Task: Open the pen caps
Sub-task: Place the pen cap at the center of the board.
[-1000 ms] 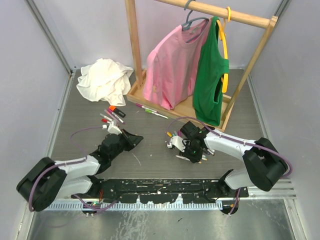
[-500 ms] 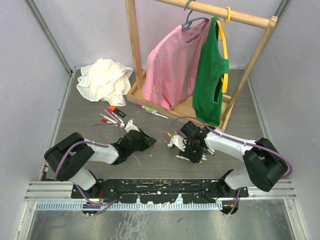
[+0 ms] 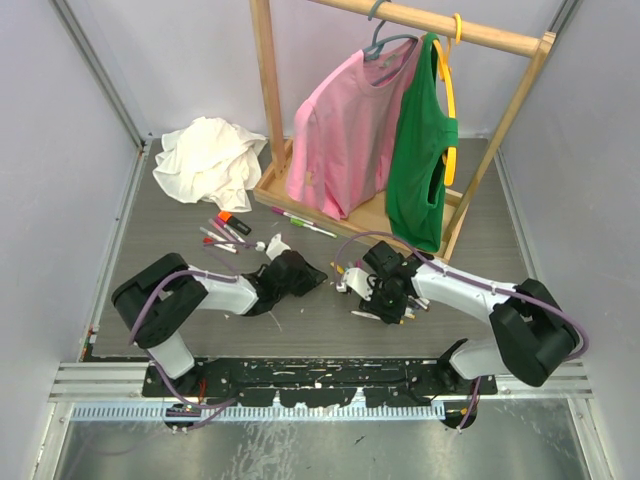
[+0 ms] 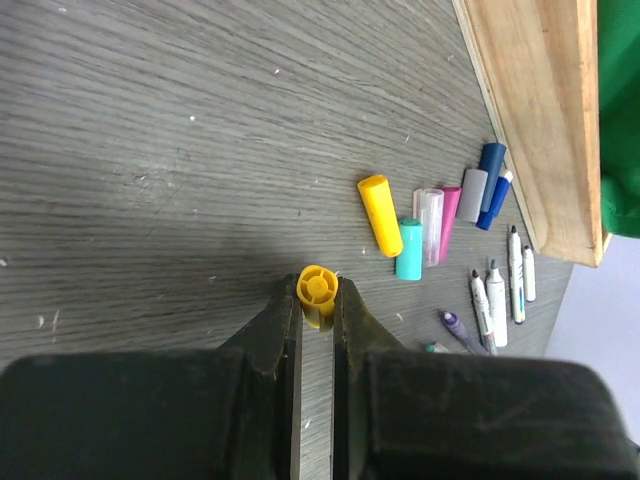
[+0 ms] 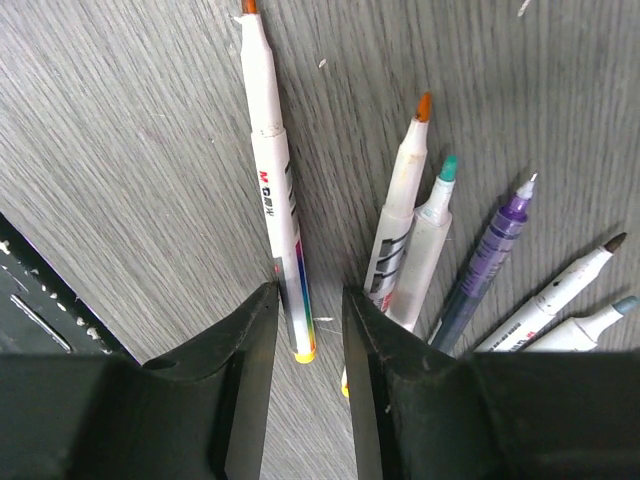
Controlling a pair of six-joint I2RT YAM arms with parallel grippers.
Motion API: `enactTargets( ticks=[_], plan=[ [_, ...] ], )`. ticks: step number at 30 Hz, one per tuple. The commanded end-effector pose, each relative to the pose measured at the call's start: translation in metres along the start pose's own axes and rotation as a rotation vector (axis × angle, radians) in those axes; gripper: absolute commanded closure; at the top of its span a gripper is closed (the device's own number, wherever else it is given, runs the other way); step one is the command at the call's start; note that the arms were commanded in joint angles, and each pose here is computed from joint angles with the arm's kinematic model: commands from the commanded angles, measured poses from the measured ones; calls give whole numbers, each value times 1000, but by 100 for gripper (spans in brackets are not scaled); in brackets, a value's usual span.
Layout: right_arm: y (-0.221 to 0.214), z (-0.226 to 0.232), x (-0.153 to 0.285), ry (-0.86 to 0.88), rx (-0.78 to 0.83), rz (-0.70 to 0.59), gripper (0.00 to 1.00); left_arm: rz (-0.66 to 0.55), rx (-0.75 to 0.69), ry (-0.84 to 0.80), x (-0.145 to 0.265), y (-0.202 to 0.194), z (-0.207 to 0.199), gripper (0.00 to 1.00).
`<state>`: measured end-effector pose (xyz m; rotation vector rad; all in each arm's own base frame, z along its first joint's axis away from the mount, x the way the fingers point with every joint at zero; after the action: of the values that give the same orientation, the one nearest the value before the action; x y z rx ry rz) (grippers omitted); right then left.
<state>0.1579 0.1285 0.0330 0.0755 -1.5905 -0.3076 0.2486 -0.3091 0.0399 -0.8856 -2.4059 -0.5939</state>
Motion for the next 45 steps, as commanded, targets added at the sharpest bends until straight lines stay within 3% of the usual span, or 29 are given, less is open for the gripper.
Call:
enactTargets(
  ticks=[1,15,27,31,37,41,45],
  plan=[
    [11,-8,11,-58,16,-68,61,10,14,15,-8,-5,-2,95],
    [22,-8,23,-69,41,-135,60,25,28,25,-11,-10,1,69],
    [41,-21,54,-149,28,-279,56,8,-16,-63,15,0,-14,61],
    [62,-37,73,-226,33,-358,54,-20,-138,-137,40,10,-22,54],
    [114,-74,107,-343,125,-516,51,-146,-460,-215,82,39,-16,35],
    [150,-92,105,-357,239,-634,40,-274,-670,-158,109,68,0,16],
    [180,-122,91,-325,170,-632,40,-402,-751,-107,138,96,9,4]
  ],
)
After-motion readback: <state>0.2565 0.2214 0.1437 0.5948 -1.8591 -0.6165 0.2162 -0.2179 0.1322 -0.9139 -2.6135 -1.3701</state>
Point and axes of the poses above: each gripper's point midway between its finger pads, its own x axis back along the fingers, its own z axis along the line the jaws close on, y = z × x, the point moved 2 cm from there along x, back along the fingers, and after that the axes turned 10 degrees about x, right-handed, at the moved point
